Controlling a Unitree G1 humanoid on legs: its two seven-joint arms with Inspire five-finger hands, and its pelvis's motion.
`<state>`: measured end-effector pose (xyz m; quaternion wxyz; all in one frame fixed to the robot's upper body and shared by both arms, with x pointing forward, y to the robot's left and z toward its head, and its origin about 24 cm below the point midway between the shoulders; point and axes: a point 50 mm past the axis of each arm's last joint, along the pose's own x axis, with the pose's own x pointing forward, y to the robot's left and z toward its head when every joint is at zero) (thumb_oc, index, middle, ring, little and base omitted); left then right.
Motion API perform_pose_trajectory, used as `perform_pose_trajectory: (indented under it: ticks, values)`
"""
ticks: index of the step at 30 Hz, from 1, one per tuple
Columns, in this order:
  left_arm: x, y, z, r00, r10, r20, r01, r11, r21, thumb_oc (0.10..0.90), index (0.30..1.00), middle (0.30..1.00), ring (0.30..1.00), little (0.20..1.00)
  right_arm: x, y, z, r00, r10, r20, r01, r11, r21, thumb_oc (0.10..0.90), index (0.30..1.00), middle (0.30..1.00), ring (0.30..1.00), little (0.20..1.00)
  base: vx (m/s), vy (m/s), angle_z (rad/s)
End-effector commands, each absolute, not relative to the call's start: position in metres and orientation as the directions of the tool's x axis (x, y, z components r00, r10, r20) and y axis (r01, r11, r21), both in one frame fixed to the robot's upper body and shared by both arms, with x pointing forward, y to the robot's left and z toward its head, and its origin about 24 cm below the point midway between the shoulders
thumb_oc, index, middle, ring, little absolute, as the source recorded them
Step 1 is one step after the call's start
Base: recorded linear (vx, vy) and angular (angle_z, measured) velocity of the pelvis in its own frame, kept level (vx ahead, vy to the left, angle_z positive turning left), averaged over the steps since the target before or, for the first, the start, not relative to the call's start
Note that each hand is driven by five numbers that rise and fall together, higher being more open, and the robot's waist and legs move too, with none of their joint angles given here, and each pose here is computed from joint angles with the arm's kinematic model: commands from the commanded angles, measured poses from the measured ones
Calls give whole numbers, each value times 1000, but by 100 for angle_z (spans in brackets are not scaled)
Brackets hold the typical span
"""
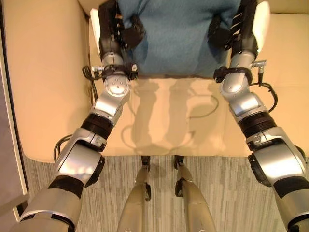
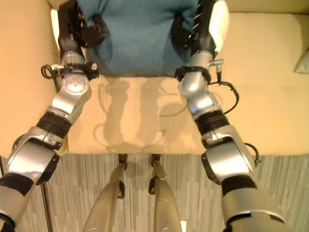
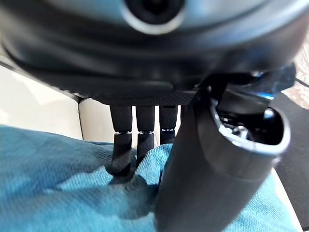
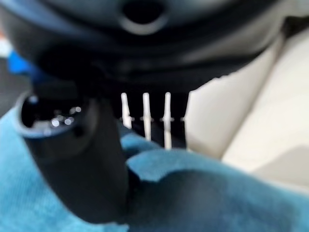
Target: Pick up all the scattered cushions and arrange them neatly on the sofa.
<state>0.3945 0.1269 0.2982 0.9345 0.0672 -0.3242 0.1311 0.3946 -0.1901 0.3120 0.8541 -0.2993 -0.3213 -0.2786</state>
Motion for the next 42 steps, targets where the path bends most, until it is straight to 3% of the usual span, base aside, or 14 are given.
perform_pose_trajectory:
  ticks: [1,7,12,14,19,24,31,35,42]
  values:
    - [370,107,347,557,72,827,-212,976,58,800,900,900,900,900,375,-144,362,480,-138,866,614,758,-220,800,900,900,900,900,-10,-9,-45]
    - [377,139,295,672,90,735,-227,970,88,800,900,900,900,900,376,-188,330,547,-204,812,637,731,-246,800,900,900,900,900,-22,-17,29]
    - [367,211,219,804,167,571,-312,936,165,800,900,900,900,900,356,-262,255,666,-327,671,633,723,-277,800,900,900,900,900,-15,-23,-17]
    - [363,220,206,825,175,537,-313,933,176,800,900,900,900,900,351,-271,238,687,-345,640,629,724,-284,800,900,900,900,900,3,-9,-5]
    - [327,252,130,908,233,347,-311,931,190,800,900,900,900,900,318,-297,151,799,-421,430,573,750,-330,800,900,900,900,900,4,0,4]
    - [267,271,35,961,277,18,-275,940,203,800,900,900,900,900,272,-301,57,885,-448,128,459,794,-398,800,900,900,900,900,19,-3,0]
    - [204,285,-35,908,286,-307,-180,926,332,800,900,900,900,900,230,-294,-8,896,-418,-150,325,848,-418,800,900,900,900,900,22,-17,-2]
    - [162,285,-80,797,321,-512,-121,915,385,800,900,900,900,900,197,-285,-57,850,-372,-374,178,870,-460,800,900,900,900,900,31,-57,-14]
    - [127,279,-116,659,347,-667,-35,900,434,800,900,900,900,900,164,-285,-91,765,-370,-528,39,844,-535,800,900,900,900,900,-36,-77,7]
